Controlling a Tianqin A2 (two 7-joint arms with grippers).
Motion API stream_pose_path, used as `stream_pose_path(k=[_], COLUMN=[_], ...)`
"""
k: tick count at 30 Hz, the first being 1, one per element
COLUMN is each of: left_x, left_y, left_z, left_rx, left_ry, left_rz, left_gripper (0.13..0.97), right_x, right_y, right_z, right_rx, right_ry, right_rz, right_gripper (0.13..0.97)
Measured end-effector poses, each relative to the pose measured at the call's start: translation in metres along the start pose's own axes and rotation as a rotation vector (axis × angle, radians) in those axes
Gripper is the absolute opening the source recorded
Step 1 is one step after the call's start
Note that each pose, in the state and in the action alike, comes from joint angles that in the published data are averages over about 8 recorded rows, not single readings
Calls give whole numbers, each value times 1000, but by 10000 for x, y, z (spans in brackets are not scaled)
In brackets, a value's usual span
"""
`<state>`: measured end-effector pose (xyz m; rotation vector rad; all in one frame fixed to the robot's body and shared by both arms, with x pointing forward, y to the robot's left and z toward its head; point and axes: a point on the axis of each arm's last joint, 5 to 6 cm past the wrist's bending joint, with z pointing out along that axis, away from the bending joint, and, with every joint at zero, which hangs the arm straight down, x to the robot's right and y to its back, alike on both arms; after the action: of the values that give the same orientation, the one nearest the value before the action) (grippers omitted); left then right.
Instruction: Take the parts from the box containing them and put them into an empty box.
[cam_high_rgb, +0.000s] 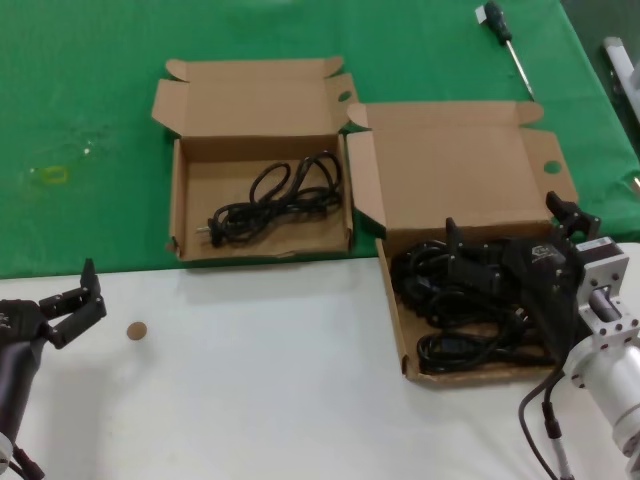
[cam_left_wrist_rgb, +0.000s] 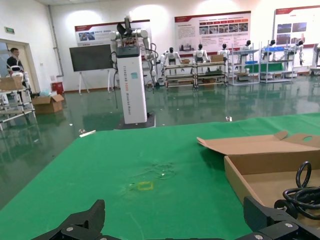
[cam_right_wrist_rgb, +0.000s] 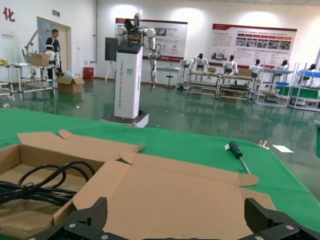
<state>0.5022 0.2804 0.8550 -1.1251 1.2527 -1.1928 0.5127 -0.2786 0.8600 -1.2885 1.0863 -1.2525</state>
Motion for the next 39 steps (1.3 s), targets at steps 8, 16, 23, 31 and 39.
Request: stream_pose_path(k=[8,16,23,31,39], left_x=[0,0,0,0,0], left_y=[0,0,0,0,0], left_z=[0,0,0,0,0], left_rx=[0,0,0,0,0], left_ry=[0,0,0,0,0], left_rz=[0,0,0,0,0], left_gripper=[966,966,966,966,966], right_x=[0,0,0,0,0], right_y=[0,0,0,0,0], right_z=[0,0,0,0,0], right_rx=[0,0,0,0,0], right_ry=[0,0,0,0,0], right_rz=[0,0,0,0,0], right_gripper=[966,966,966,966,966])
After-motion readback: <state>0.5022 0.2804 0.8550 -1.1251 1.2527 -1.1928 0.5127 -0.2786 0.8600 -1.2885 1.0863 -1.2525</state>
